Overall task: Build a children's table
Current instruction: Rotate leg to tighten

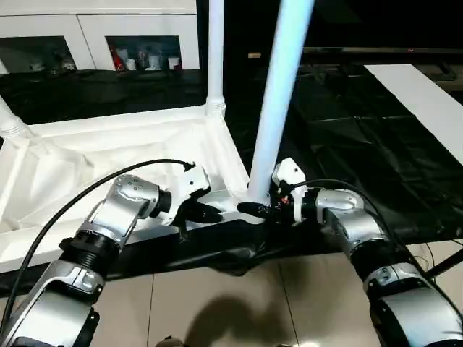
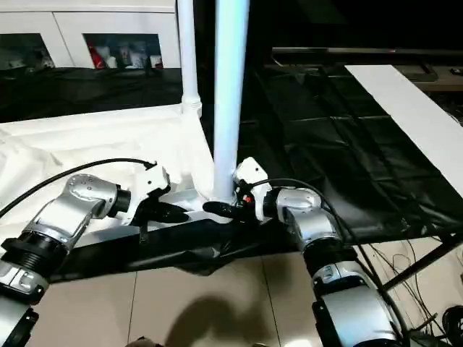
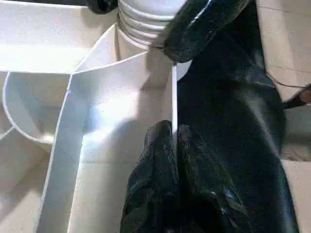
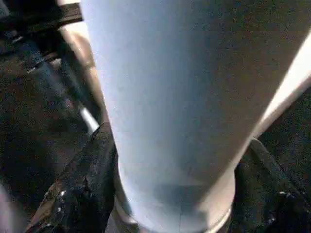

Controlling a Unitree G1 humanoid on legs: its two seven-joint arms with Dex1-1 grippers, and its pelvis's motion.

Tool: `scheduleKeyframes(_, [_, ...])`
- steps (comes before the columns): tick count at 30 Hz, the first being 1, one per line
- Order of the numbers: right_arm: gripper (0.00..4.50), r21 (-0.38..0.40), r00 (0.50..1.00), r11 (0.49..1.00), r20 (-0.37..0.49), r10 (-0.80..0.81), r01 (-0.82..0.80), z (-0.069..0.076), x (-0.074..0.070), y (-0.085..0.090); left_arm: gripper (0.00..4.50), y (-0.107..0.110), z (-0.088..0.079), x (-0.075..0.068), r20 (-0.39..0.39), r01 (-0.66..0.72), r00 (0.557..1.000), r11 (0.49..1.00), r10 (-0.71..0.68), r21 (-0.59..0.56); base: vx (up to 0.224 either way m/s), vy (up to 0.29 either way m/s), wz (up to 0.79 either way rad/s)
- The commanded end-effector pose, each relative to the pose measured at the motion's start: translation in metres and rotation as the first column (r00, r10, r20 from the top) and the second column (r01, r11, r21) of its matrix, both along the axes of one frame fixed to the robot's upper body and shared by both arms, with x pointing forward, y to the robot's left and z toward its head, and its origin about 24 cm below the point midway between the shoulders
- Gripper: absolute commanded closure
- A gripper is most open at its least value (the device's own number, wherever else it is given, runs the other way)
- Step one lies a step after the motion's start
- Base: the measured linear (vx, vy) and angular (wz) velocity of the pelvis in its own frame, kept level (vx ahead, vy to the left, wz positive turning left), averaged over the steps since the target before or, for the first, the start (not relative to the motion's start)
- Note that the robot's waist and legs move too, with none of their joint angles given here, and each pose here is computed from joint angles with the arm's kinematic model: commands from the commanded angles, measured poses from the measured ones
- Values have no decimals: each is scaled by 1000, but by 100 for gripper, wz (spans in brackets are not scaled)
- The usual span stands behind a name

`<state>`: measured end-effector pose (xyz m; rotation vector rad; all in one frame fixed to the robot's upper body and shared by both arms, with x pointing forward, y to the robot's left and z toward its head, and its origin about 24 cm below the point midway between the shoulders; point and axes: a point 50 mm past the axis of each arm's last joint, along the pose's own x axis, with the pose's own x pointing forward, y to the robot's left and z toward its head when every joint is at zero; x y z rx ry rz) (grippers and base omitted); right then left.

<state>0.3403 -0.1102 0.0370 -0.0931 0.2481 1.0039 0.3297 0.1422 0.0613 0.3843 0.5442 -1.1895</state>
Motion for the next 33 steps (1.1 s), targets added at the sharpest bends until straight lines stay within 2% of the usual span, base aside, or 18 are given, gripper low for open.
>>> scheduleKeyframes(1, [181,18,980,980,-17,-197,197,-1,9,-8,450,-2,-7,5,4,-86,996,996,86,32,0,0,0])
scheduleKeyframes(2, [182,30,956,956,-30,-291,292,-5,12,-7,450,-4,-7,12,30,-155,988,987,154,34,0,0,0])
scheduleKeyframes(3, [182,42,902,901,-62,-428,431,-10,14,-8,450,-8,-7,20,58,-258,965,966,256,25,0,0,0])
scheduleKeyframes(4, [183,42,894,894,-66,-444,447,-11,14,-8,450,-8,-7,21,59,-269,962,963,267,24,0,0,0])
scheduleKeyframes(6, [183,29,822,823,-88,-563,567,-17,15,-8,450,-14,-7,26,68,-338,939,941,337,9,0,0,0])
scheduleKeyframes(7, [183,15,767,771,-113,-631,636,-21,15,-8,450,-19,-7,28,71,-369,927,929,369,-1,0,0,0])
scheduleKeyframes(10, [183,-14,708,714,-110,-697,700,-23,16,-4,450,-25,-7,31,82,-407,910,913,407,-17,0,0,0])
scheduleKeyframes(12, [183,-3,694,697,-88,-714,717,-19,19,3,450,-33,-8,30,86,-403,911,915,404,-35,0,0,0])
scheduleKeyframes(16, [183,52,731,729,-72,-679,683,-11,21,12,450,-37,-10,28,82,-364,927,931,366,-40,0,0,0])
scheduleKeyframes(17, [148,77,744,739,-65,-666,669,-8,22,13,450,-37,-10,27,78,-352,932,935,354,-42,0,0,0])
scheduleKeyframes(19, [113,98,759,753,-58,-648,650,-6,22,14,450,-36,-10,26,80,-332,939,942,334,-39,0,0,0])
scheduleKeyframes(22, [78,101,774,769,-32,-632,632,-2,24,10,450,-32,-9,22,79,-273,958,961,275,-36,0,0,0])
scheduleKeyframes(25, [67,97,797,792,-19,-604,602,1,25,5,450,-28,-9,19,67,-225,972,974,227,-26,0,0,0])
scheduleKeyframes(26, [67,82,857,854,6,-516,514,3,24,1,450,-23,-9,15,61,-174,983,985,174,-10,0,0,0])
scheduleKeyframes(27, [67,82,857,854,6,-516,514,3,24,1,450,-23,-9,15,61,-174,983,985,174,-10,0,0,0])
scheduleKeyframes(28, [67,49,914,913,29,-406,404,3,21,-1,450,-18,-10,13,52,-138,989,990,138,1,0,0,0])
scheduleKeyframes(31, [67,0,979,979,40,-202,202,2,11,-6,450,-12,-9,8,34,-59,998,998,59,13,0,0,0])
scheduleKeyframes(33, [67,-9,993,994,32,-109,110,2,6,-8,450,-11,-7,5,26,-3,1000,1000,3,4,0,0,0])
